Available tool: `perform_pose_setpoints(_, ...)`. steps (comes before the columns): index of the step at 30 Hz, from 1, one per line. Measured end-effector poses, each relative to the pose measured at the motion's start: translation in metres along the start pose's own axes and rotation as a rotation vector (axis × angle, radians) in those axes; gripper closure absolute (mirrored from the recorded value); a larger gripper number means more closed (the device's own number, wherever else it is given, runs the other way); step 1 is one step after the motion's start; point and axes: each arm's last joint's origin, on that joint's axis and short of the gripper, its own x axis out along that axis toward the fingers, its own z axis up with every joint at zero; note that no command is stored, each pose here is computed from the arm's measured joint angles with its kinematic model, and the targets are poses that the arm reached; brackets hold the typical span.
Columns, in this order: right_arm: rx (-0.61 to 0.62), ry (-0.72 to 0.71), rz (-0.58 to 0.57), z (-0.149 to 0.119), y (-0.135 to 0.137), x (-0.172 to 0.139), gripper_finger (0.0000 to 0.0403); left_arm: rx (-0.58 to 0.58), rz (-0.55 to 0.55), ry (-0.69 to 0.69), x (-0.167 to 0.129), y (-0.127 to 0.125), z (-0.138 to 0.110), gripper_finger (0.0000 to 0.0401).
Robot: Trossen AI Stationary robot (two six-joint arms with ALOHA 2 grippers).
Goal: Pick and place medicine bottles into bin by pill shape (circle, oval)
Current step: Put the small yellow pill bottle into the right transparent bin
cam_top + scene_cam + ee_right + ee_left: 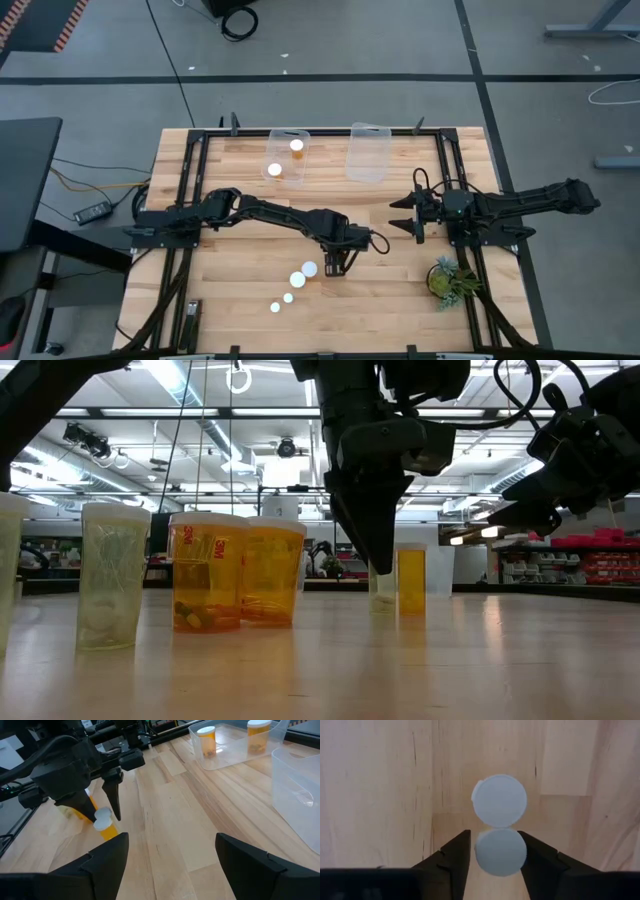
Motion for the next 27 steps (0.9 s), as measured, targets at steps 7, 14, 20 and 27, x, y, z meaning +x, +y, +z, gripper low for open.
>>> perform_pose_setpoints(7,0.0,0.0,0.0,0.0,0.0,0.0,0.0098,0.004,0.002,0.011,0.0,0.001,-0.001,0.0271)
perform_pose_setpoints(14,0.0,0.0,0.0,0.0,0.0,0.0,0.0098,-0.003,0.007,0.025,0.0,0.006,-0.002,0.0277)
perform_pose_setpoints(20,0.0,0.0,0.0,0.0,0.0,0.0,0.0098,0.004,0.011,0.031,-0.005,0.015,-0.001,0.0278)
perform_pose_setpoints(27,0.0,0.0,0.0,0.0,0.0,0.0,0.0098,-0.041,0.028,-0.006,-0.023,0.042,0.003,0.0276)
